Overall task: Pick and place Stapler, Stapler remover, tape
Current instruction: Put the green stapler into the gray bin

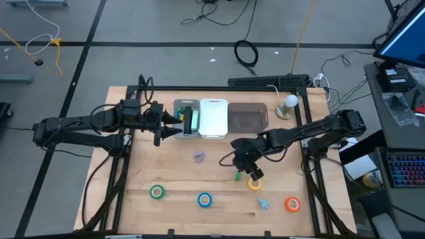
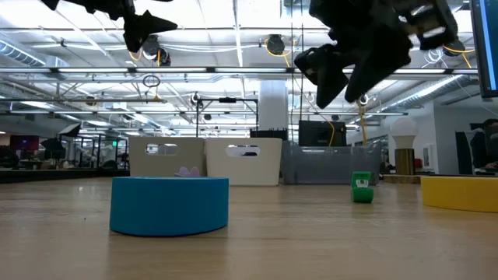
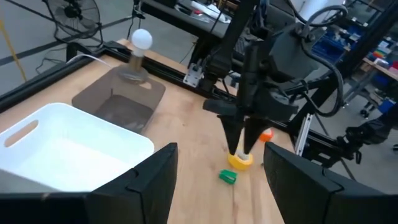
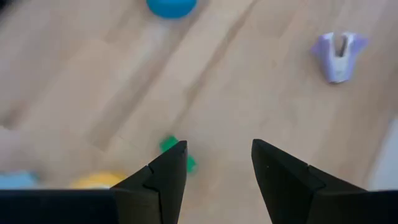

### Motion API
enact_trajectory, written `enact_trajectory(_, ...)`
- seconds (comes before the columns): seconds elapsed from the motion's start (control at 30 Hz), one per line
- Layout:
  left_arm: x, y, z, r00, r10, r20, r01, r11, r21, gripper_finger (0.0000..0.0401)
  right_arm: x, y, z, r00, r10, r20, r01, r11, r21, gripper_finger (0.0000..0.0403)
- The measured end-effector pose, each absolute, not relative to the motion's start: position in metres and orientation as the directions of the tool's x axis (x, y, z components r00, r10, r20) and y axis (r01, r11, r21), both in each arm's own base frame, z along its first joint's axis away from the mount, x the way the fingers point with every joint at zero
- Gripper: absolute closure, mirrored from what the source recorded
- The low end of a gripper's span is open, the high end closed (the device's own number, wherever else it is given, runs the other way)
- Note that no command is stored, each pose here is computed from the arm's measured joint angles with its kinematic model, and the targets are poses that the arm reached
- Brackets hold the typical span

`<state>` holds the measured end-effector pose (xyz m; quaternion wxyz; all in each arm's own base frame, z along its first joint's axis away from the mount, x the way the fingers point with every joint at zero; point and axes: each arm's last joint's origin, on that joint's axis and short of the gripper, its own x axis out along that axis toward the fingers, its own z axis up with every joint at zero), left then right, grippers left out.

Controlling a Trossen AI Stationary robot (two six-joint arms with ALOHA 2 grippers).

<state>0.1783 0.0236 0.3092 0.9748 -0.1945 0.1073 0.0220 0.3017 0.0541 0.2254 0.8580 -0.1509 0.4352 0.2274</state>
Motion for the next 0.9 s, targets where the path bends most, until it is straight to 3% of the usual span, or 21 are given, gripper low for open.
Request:
enact_trajectory(0.23,0.179,0.016,0.309,0.975,0.040,-0.220,-0.121,0.921,-0.370,0.0162,0.300,0.054,0.221,0.538,0.140,-0.831,-0.539,0.816,-0.211,0.0225)
enact_trajectory(0.8,0.180,0.010,0.309,0.973,0.067,-0.220,-0.148,0.915,-0.376,0.0162,0.302,0.054,0.222,0.551,0.156,-0.820,-0.570,0.788,-0.233,0.0231)
enact_trajectory(0.9,0.180,0.011,0.309,0.973,0.068,-0.220,-0.149,0.915,-0.375,0.0162,0.301,0.056,0.221,0.530,0.215,-0.820,-0.612,0.766,-0.194,0.0235)
